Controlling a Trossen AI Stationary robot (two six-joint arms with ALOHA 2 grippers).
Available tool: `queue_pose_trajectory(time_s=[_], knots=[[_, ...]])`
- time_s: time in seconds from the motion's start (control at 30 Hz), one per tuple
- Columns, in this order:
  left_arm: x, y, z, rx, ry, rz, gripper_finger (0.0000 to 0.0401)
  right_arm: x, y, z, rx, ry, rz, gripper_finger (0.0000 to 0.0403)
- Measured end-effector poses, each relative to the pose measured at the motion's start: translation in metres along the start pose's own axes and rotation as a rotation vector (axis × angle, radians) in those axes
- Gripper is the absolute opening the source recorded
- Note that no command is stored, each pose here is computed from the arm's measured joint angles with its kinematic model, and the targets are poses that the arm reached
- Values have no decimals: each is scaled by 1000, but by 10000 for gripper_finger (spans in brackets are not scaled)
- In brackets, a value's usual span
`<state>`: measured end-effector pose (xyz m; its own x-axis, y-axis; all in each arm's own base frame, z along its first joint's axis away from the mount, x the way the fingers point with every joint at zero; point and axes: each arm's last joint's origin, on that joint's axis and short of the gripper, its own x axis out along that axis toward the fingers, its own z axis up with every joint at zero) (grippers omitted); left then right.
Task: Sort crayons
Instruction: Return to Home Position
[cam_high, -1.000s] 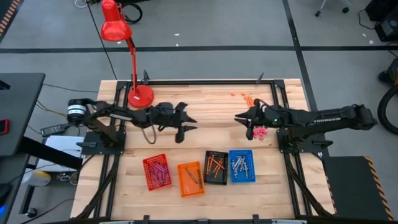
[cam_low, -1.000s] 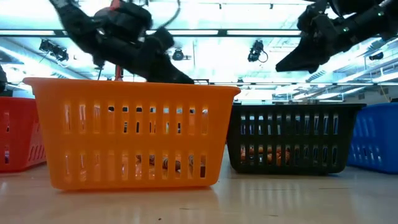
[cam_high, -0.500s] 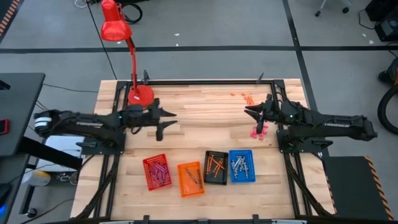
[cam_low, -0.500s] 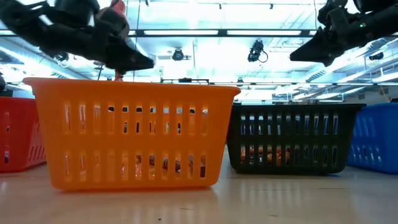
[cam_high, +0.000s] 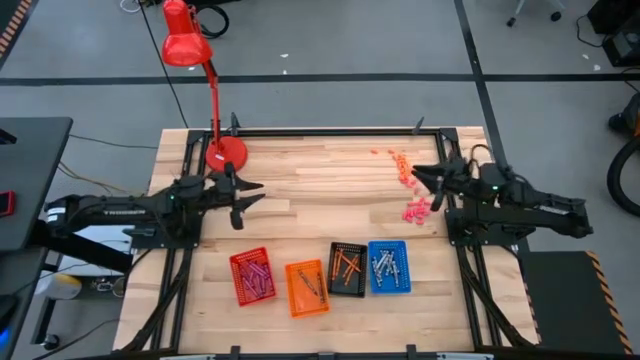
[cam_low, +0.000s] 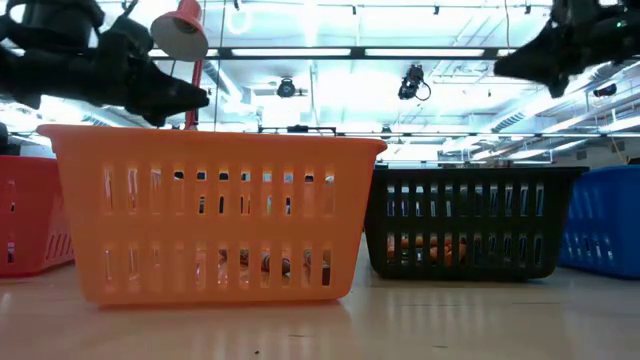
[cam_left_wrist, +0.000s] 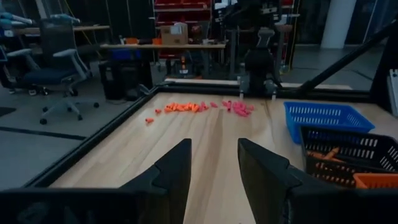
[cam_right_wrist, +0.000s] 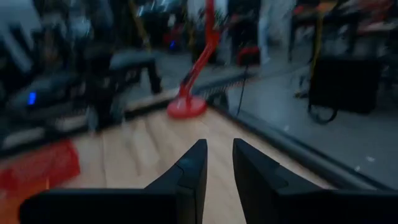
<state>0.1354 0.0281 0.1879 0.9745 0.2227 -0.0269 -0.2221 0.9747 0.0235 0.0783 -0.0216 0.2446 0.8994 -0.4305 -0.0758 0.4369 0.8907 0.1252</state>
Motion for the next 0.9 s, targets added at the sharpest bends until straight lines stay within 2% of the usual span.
queue_pose_trajectory(time_s=[0.13,0.33,0.53,0.67,0.9], knots=[[-9,0,-4,-11,-30,1,142,-10,-4,7,50,-112,-48,82],[-25,1,-1,-12,-55,1,142,-21,-7,10,22,-179,-64,82],[-44,1,-2,-29,-85,2,142,-21,-6,9,-30,-161,-45,82],[-45,0,-7,-49,-11,-19,142,-21,-7,8,6,-160,-48,82],[-45,-1,-6,-39,-34,-35,142,-18,-6,5,96,-174,-43,82]])
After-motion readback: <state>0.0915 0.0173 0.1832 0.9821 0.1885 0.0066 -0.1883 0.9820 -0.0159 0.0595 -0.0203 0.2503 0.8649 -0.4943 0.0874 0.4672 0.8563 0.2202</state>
